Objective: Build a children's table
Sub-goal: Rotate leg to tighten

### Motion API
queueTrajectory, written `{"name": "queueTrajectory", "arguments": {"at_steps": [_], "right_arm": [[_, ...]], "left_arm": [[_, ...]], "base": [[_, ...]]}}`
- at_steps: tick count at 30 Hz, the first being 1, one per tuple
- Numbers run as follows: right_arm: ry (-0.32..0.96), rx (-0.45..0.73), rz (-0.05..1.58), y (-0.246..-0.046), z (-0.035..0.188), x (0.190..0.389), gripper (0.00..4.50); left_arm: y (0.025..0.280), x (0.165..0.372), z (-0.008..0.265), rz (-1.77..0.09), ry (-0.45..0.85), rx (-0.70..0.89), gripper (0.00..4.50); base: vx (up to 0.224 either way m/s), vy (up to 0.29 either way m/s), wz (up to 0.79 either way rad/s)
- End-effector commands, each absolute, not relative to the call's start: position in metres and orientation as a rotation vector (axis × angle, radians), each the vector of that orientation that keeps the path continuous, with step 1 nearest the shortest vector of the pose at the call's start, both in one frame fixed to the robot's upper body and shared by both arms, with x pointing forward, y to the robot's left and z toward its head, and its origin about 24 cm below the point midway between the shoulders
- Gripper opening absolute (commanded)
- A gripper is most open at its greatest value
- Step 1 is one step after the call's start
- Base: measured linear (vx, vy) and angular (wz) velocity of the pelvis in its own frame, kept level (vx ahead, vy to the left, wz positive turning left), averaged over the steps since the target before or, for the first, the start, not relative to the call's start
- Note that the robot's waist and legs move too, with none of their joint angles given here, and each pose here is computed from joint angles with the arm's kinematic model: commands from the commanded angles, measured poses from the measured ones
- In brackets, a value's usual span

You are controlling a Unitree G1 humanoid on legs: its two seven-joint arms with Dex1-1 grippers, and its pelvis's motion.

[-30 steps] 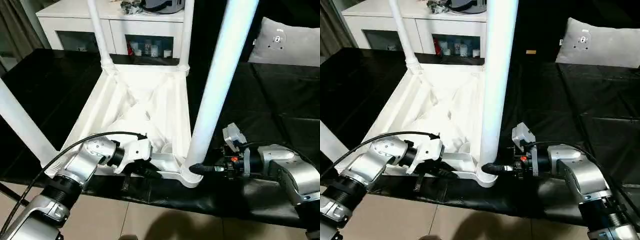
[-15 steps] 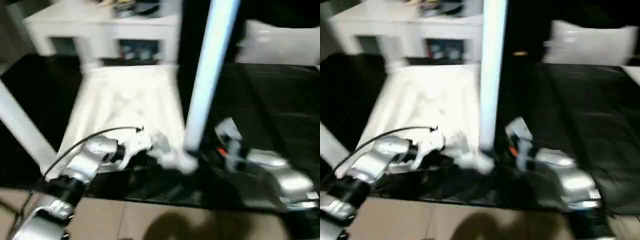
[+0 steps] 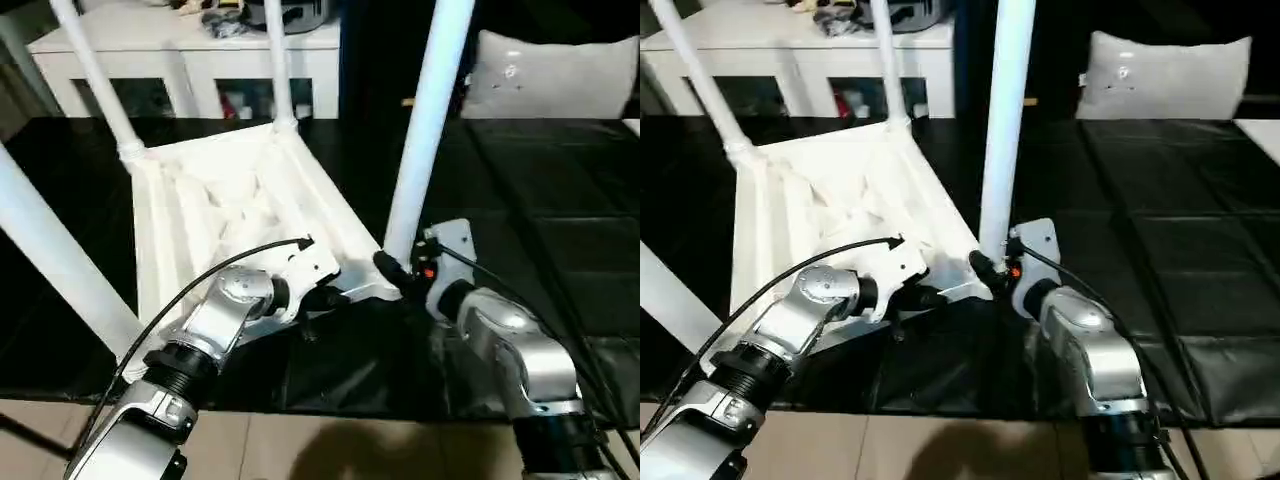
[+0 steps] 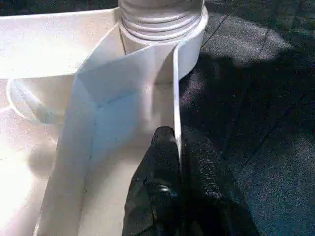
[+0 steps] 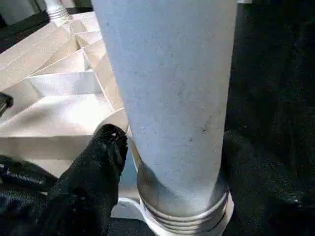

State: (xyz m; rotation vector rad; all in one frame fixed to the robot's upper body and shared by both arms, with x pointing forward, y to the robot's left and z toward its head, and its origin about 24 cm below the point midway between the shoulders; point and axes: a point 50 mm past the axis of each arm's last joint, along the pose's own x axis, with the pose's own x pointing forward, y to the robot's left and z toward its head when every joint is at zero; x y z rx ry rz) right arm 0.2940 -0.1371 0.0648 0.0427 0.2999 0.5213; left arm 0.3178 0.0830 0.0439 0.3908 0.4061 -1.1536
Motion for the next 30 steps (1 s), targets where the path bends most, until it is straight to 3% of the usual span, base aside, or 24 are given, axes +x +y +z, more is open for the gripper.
{"name": "queueTrajectory", "arguments": {"at_steps": [1,5,10,14,15,21,30], "right_arm": [[0.327,0.044,0.609,-0.13,0.058,0.286,3.52],[0.302,0.014,0.702,-0.145,0.062,0.281,3.69],[0.311,-0.106,0.92,-0.175,0.074,0.27,4.27],[0.327,-0.144,0.977,-0.182,0.076,0.269,4.27],[0.348,-0.141,1.06,-0.187,0.078,0.266,4.27],[0.371,-0.115,1.231,-0.188,0.083,0.264,3.82],[0.403,-0.059,1.371,-0.181,0.082,0.26,3.04]], "left_arm": [[0.082,0.316,0.048,-1.182,0.338,0.404,0.0],[0.089,0.309,0.045,-1.25,0.339,0.438,0.0],[0.102,0.3,0.04,-1.397,0.38,0.509,0.0],[0.105,0.296,0.04,-1.456,0.396,0.525,0.0],[0.108,0.293,0.04,-1.516,0.414,0.545,0.0],[0.114,0.284,0.041,-1.659,0.451,0.586,0.0],[0.116,0.28,0.043,-1.733,0.471,0.603,0.0]], "base": [[0.0,0.0,0.0],[0.0,0.0,0.0],[0.0,0.0,0.0],[0.0,0.0,0.0],[0.0,0.0,0.0],[0.0,0.0,0.0],[0.0,0.0,0.0]]}}
